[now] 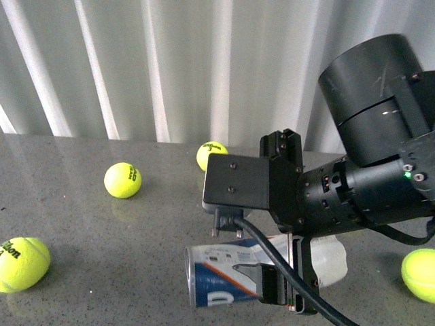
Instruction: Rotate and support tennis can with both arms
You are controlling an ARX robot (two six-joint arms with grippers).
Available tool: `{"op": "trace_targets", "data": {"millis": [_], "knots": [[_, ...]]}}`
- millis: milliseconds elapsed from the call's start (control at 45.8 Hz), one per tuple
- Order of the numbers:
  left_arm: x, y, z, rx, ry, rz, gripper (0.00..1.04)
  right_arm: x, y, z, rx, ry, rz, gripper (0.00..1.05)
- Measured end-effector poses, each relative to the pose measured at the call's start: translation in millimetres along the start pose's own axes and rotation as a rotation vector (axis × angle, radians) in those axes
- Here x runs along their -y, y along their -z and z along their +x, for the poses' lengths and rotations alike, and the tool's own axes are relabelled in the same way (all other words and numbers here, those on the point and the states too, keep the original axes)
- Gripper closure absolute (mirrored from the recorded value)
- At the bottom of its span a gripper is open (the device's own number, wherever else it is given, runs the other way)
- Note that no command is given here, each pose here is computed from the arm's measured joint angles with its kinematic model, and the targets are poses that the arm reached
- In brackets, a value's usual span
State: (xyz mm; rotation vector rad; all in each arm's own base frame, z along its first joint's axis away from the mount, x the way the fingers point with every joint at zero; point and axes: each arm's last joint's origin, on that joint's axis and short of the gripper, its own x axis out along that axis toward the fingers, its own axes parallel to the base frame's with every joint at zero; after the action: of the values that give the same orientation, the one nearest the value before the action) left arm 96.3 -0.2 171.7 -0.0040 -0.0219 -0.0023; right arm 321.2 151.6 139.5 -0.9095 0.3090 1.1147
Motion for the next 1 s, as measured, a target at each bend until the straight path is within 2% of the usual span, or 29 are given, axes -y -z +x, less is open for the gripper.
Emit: {"op": "trace_targets", "data": {"millis": [175, 262, 284, 327, 415, 502, 589, 655, 764, 807, 851, 917, 1004], "knots": [[0, 0, 0, 0.000, 0.000, 0.000, 0.07, 4, -22, -36, 0.132, 0.099, 0.205, 0.07], [0, 0, 0, 0.000, 0.000, 0.000, 0.07, 8, -31, -62, 0.174, 0.208, 0.394, 0.07], [0, 0, 0, 0.000, 0.000, 0.000, 0.07, 9, -32, -64, 0.178, 0.221, 0.404, 0.07], [0, 0, 0, 0.000, 0.000, 0.000, 0.07, 13, -32, -76, 0.160, 0.308, 0.535, 0.07], [0, 0, 0, 0.000, 0.000, 0.000, 0.07, 18, -22, -93, 0.083, 0.464, 0.787, 0.07], [0, 0, 0, 0.000, 0.000, 0.000, 0.07, 13, 2, -113, -0.031, 0.631, 1.076, 0.07], [0, 0, 0, 0.000, -0.003, 0.000, 0.07, 7, 16, -121, -0.040, 0.696, 1.244, 0.07], [0, 0, 0, 0.000, -0.002, 0.000, 0.07, 7, 17, -123, -0.019, 0.711, 1.302, 0.07], [0, 0, 0, 0.000, 0.001, 0.000, 0.07, 7, 15, -124, 0.014, 0.720, 1.325, 0.08], [0, 0, 0, 0.000, 0.000, 0.000, 0.07, 4, 19, -122, 0.092, 0.869, 1.221, 0.16], [0, 0, 0, 0.000, 0.000, 0.000, 0.07, -3, 24, -123, 0.155, 0.960, 1.133, 0.23], [0, 0, 0, 0.001, -0.004, 0.000, 0.07, -14, 28, -127, 0.226, 1.017, 1.043, 0.32], [0, 0, 0, 0.001, -0.003, 0.000, 0.07, -31, 32, -146, 0.320, 1.095, 0.943, 0.51]]}}
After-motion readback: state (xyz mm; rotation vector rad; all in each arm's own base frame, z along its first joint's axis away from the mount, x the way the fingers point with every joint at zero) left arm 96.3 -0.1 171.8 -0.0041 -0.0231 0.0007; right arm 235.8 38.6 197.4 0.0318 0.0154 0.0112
